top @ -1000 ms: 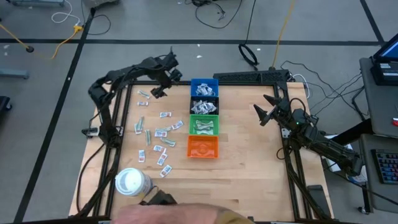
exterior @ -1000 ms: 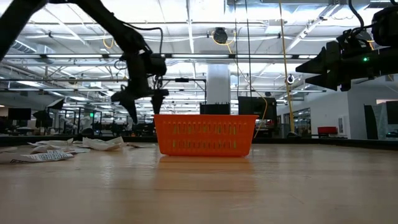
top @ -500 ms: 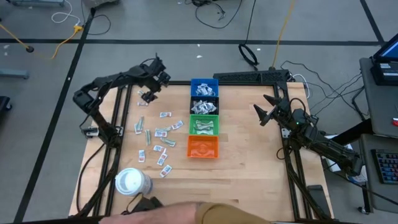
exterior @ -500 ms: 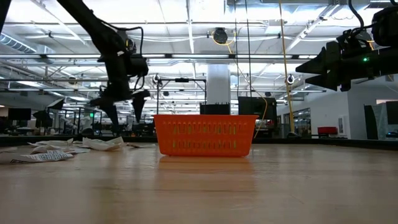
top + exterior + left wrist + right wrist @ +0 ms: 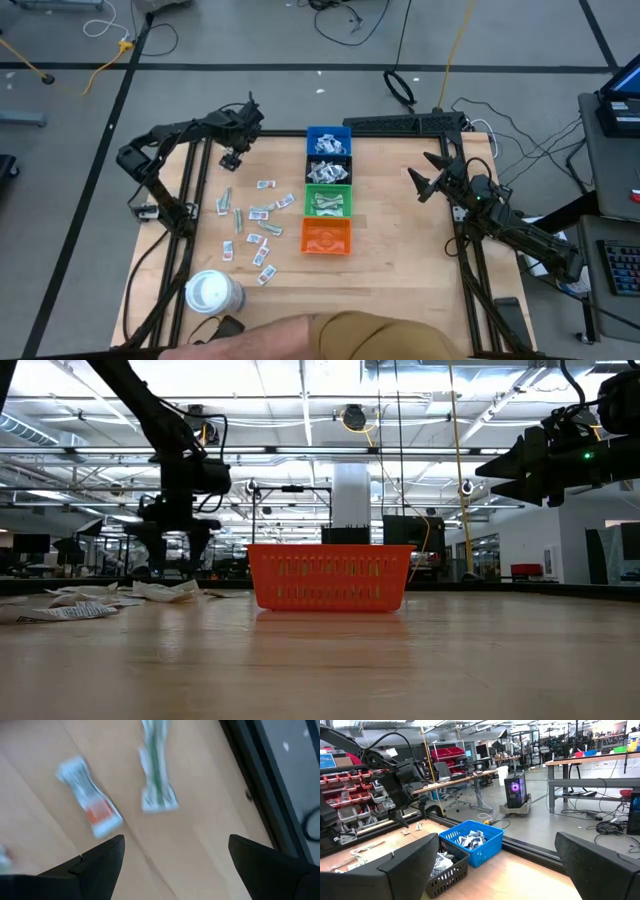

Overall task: Pick & Place First Aid Supplies
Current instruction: Put the green bandage into the green bin

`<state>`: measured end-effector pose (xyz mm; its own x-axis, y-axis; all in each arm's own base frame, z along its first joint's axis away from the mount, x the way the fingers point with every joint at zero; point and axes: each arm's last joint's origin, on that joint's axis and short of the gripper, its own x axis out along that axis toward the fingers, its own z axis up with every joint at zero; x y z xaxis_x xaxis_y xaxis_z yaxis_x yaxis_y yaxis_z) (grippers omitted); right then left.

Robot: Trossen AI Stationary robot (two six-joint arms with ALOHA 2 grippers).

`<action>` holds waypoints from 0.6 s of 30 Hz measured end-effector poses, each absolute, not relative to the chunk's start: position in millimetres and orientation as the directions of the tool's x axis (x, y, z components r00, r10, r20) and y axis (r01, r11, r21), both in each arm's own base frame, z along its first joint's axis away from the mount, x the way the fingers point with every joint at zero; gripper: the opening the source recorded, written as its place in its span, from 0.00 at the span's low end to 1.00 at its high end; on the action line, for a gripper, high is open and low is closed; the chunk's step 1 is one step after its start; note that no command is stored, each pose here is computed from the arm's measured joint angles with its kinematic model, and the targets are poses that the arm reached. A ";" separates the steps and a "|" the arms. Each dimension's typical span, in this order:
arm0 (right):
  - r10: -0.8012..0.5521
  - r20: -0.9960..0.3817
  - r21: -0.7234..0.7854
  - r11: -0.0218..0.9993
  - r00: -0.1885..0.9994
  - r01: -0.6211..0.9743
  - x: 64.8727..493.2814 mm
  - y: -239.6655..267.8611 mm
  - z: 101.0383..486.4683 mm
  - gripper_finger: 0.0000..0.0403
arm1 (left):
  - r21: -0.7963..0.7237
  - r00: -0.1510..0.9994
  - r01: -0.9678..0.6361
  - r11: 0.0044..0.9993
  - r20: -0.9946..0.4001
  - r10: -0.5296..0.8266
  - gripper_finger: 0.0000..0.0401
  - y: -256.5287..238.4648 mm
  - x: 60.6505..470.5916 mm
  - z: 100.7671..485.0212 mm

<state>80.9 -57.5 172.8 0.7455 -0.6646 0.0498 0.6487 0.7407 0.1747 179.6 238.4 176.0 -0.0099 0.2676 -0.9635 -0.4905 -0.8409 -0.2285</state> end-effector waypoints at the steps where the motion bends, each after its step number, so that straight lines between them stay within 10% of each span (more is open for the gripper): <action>1: -0.665 0.050 0.175 0.741 0.746 0.649 80.9 -57.4 172.8 0.98 | -0.218 -0.041 -0.493 -0.843 -0.961 0.272 0.90 237.9 177.9 175.8; 18: -0.664 0.050 0.175 0.741 0.746 0.648 80.9 -57.4 172.7 0.98 | -0.098 -0.189 -0.512 -0.853 -0.956 0.223 0.90 234.3 170.5 151.5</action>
